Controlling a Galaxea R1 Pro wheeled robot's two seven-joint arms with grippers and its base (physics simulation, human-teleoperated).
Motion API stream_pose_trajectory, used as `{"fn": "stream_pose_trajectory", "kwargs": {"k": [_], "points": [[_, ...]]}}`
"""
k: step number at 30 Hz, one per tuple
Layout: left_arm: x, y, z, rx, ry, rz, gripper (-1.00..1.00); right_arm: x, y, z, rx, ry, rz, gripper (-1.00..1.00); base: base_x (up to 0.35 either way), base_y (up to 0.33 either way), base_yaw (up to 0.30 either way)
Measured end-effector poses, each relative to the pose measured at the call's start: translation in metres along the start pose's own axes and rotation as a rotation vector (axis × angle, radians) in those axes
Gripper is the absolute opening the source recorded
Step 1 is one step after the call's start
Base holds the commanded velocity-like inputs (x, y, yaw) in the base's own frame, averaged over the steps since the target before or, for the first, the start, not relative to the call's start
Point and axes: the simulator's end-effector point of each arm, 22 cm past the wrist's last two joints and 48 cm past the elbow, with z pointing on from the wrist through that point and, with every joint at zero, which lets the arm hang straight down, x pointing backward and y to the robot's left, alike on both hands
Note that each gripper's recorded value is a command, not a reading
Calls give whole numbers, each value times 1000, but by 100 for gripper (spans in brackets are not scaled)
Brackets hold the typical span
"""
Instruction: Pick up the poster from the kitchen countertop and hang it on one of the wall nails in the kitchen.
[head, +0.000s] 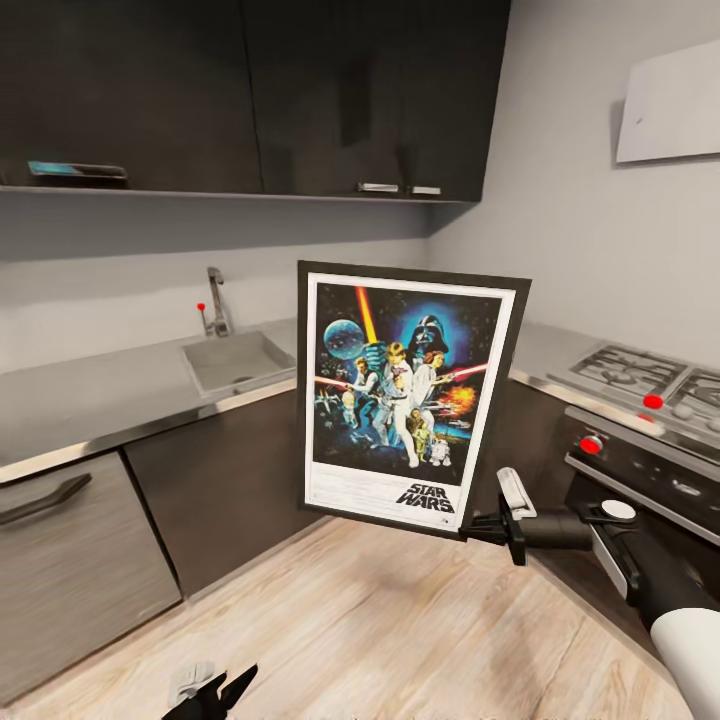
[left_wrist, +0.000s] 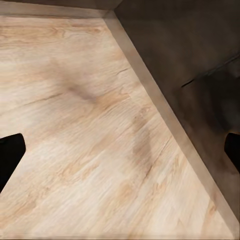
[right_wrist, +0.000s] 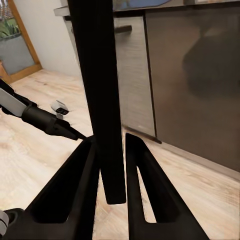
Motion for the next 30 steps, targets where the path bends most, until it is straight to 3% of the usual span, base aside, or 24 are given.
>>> {"fn": "stream_pose_trajectory", "kwargs": {"k": [7,30], "points": [[0,0,0,0,0,1,100,0,0,0,0,1,0,-100,-45,0,127],[-20,-21,-13,-5,1,0,100,-31,6,-6,-1,-1,2,-100,-2,0,5]]}}
